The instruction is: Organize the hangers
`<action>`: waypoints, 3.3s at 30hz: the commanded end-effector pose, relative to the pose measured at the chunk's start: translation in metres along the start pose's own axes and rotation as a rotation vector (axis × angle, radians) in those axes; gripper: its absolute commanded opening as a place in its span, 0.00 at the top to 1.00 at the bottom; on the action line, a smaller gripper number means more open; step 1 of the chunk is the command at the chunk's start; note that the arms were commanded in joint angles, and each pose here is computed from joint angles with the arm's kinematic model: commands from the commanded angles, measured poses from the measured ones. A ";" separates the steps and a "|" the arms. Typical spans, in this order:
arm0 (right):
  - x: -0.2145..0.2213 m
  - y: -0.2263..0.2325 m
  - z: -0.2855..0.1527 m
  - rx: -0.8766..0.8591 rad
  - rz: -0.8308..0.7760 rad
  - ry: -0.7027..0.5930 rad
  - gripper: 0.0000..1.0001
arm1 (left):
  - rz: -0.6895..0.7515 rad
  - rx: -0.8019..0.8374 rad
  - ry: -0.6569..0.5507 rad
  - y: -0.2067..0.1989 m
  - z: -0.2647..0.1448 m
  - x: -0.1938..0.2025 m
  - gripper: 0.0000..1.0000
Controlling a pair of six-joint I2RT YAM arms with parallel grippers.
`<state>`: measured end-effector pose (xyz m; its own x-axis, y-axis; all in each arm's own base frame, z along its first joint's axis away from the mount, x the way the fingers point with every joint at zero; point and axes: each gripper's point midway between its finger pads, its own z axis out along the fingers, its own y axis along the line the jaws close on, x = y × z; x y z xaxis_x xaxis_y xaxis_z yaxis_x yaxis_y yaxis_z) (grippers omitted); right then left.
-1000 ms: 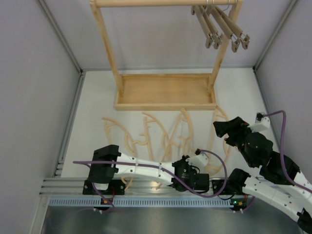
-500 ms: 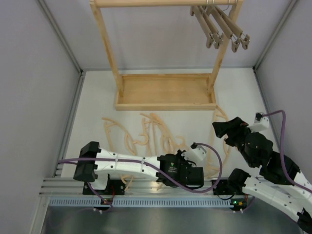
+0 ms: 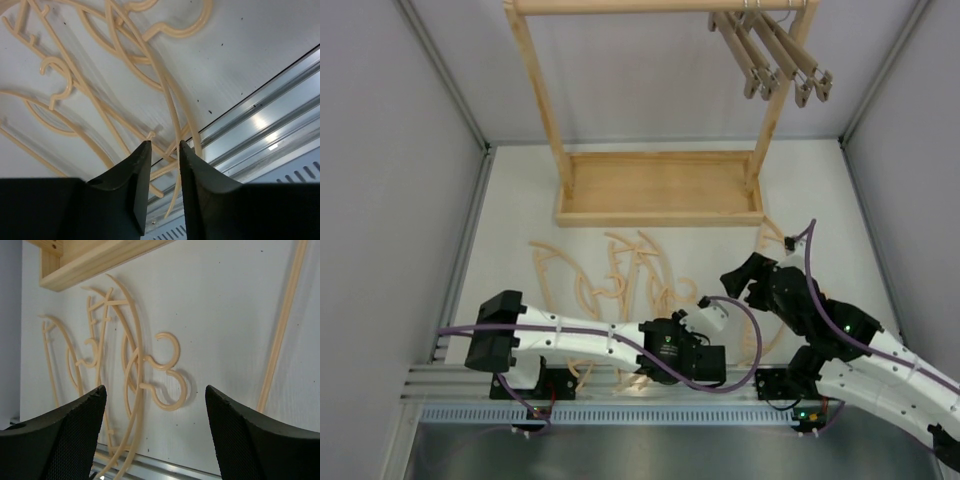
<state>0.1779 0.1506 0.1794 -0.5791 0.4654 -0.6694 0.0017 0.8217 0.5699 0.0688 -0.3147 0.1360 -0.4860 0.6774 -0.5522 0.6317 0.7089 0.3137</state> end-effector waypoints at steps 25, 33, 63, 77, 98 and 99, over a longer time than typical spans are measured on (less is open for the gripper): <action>-0.017 0.027 -0.010 -0.138 0.063 -0.064 0.23 | -0.098 0.135 0.208 -0.016 0.062 0.072 0.55; -0.015 0.024 -0.010 -0.136 0.064 -0.065 0.22 | -0.117 0.143 0.233 -0.013 0.074 0.080 0.67; -0.036 0.030 -0.028 -0.156 0.069 -0.110 0.23 | -0.292 0.260 -0.027 0.018 0.001 -0.003 1.00; -0.097 0.035 -0.076 -0.160 0.084 -0.269 0.21 | -0.559 0.443 -0.363 0.095 -0.054 -0.115 1.00; -0.098 0.045 -0.080 -0.156 0.058 -0.215 0.21 | -0.780 0.652 -0.968 0.261 -0.138 -0.361 1.00; -0.099 0.046 -0.081 -0.157 0.059 -0.215 0.21 | -0.796 0.645 -0.975 0.270 -0.134 -0.365 1.00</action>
<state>0.1737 0.1151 0.2990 -0.3814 0.5939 -0.7084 -0.0866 0.7400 0.6670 0.3251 -0.3417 0.4841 -0.4383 -0.3721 -0.8182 0.6154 0.5393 -0.5749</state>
